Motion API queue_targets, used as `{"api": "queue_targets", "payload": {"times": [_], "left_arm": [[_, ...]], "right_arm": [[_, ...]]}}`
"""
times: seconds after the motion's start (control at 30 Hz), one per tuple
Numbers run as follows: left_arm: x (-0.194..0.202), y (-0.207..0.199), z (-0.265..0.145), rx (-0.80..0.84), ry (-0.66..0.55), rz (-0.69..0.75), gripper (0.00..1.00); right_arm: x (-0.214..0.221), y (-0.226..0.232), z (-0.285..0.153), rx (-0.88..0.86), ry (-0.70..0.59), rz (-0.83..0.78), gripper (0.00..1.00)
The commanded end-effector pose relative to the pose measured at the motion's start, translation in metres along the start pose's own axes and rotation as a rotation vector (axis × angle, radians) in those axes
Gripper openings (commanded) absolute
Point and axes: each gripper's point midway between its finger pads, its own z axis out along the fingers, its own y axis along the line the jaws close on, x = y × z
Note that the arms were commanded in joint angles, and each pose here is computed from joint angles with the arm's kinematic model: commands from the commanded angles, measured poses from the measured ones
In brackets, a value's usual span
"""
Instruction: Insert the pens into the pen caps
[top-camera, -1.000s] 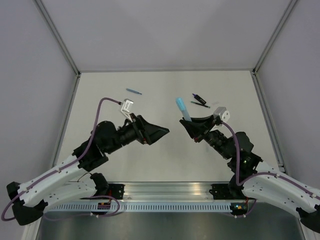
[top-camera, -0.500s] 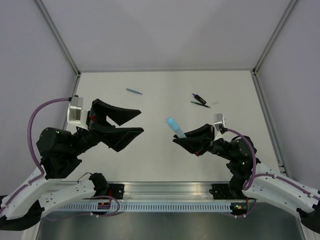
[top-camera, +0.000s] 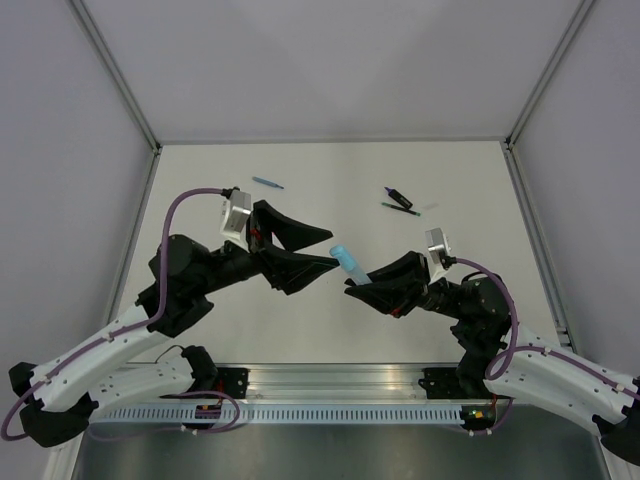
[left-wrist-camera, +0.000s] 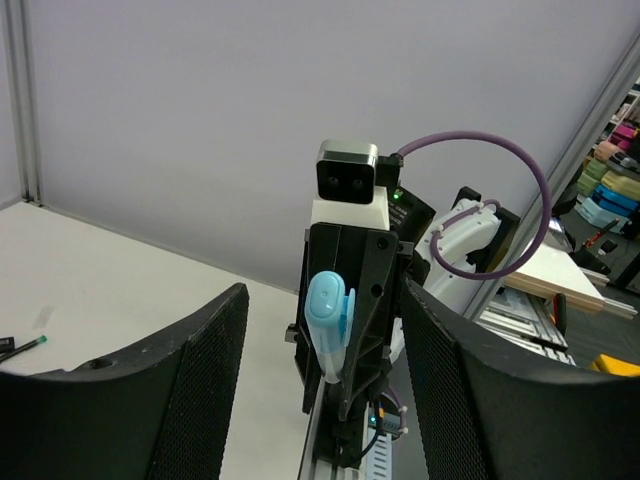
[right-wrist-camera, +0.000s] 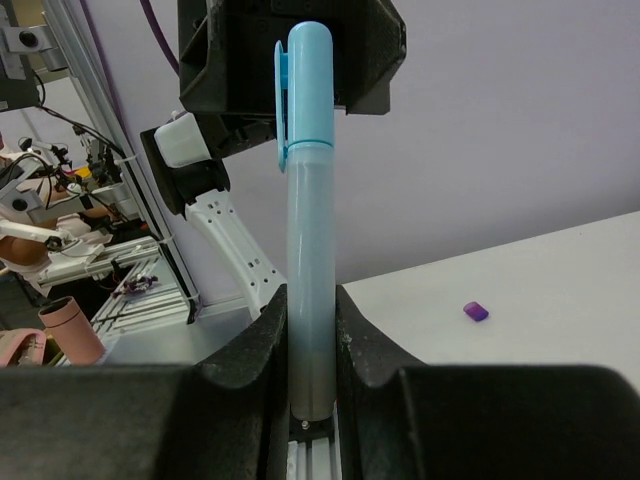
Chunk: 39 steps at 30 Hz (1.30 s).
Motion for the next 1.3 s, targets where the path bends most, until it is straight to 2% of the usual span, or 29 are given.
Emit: {"api": "queue_targets", "payload": {"times": [0.0, 0.33, 0.43, 0.53, 0.6, 0.63, 0.73, 0.9, 1.27], "left_arm": [[-0.016, -0.013, 0.003, 0.070, -0.083, 0.016, 0.67], [-0.003, -0.009, 0.012, 0.098, -0.090, -0.044, 0.63], [0.005, -0.009, 0.017, 0.116, -0.069, -0.066, 0.56], [0.014, -0.006, 0.020, 0.120, -0.057, -0.088, 0.55], [0.022, -0.004, 0.022, 0.125, -0.042, -0.105, 0.39], [0.025, -0.004, 0.022, 0.132, -0.035, -0.110, 0.25], [0.036, -0.006, 0.024, 0.151, -0.001, -0.149, 0.02], [0.053, -0.004, 0.019, 0.164, 0.009, -0.194, 0.02], [0.096, -0.006, 0.003, 0.224, 0.076, -0.234, 0.02]], "right_arm": [[-0.009, 0.010, 0.000, -0.050, -0.034, -0.013, 0.00], [-0.009, 0.007, 0.002, -0.039, -0.033, -0.008, 0.00], [-0.008, 0.005, 0.002, -0.032, -0.032, -0.006, 0.00], [-0.007, 0.004, 0.003, -0.026, -0.029, -0.008, 0.00], [-0.007, 0.004, 0.003, -0.026, -0.031, -0.007, 0.00], [-0.007, 0.004, 0.003, -0.024, -0.030, -0.006, 0.00], [-0.010, 0.004, 0.003, -0.020, -0.041, -0.013, 0.00], [-0.025, -0.007, 0.008, 0.044, -0.078, -0.046, 0.00], [-0.080, -0.009, 0.042, 0.073, -0.128, -0.117, 0.00]]}}
